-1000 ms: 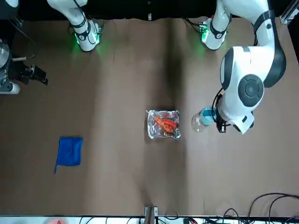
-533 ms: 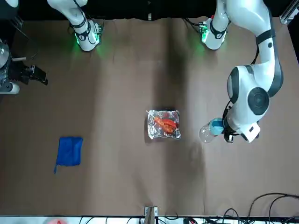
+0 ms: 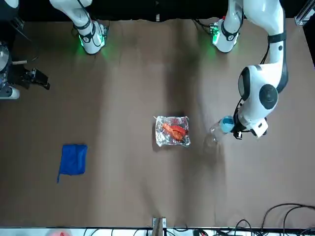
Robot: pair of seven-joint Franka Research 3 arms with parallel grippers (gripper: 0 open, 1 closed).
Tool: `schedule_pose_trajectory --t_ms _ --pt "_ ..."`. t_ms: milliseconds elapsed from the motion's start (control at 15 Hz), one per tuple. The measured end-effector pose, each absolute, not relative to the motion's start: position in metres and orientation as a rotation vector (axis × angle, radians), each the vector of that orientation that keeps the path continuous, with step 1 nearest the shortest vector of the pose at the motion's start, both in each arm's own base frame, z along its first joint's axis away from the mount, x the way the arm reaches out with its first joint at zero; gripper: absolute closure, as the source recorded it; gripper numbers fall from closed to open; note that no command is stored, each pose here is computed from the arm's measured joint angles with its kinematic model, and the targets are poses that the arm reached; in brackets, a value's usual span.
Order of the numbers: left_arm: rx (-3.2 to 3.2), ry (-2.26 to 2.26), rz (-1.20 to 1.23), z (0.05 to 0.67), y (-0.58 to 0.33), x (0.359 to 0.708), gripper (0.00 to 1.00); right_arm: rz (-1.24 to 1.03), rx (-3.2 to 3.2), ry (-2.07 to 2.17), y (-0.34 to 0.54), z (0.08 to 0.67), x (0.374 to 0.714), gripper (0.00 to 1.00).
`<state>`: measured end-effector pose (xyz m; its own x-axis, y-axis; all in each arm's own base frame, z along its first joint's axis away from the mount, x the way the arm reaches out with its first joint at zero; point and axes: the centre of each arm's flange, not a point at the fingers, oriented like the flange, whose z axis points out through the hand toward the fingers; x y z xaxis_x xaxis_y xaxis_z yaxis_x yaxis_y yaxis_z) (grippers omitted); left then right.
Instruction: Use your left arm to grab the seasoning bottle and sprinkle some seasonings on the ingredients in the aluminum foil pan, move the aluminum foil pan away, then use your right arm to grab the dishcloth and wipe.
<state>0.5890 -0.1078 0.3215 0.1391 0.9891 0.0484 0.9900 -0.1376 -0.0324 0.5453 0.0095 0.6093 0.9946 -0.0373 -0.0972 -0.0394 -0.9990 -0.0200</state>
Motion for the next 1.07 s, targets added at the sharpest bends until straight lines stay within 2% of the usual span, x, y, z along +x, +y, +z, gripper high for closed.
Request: schedule_pose_trajectory --t_ms 1067 --pt "-2.279 -1.983 -0.135 0.303 -0.084 0.588 0.76 0.153 -3.115 0.057 0.011 0.609 0.545 0.0"
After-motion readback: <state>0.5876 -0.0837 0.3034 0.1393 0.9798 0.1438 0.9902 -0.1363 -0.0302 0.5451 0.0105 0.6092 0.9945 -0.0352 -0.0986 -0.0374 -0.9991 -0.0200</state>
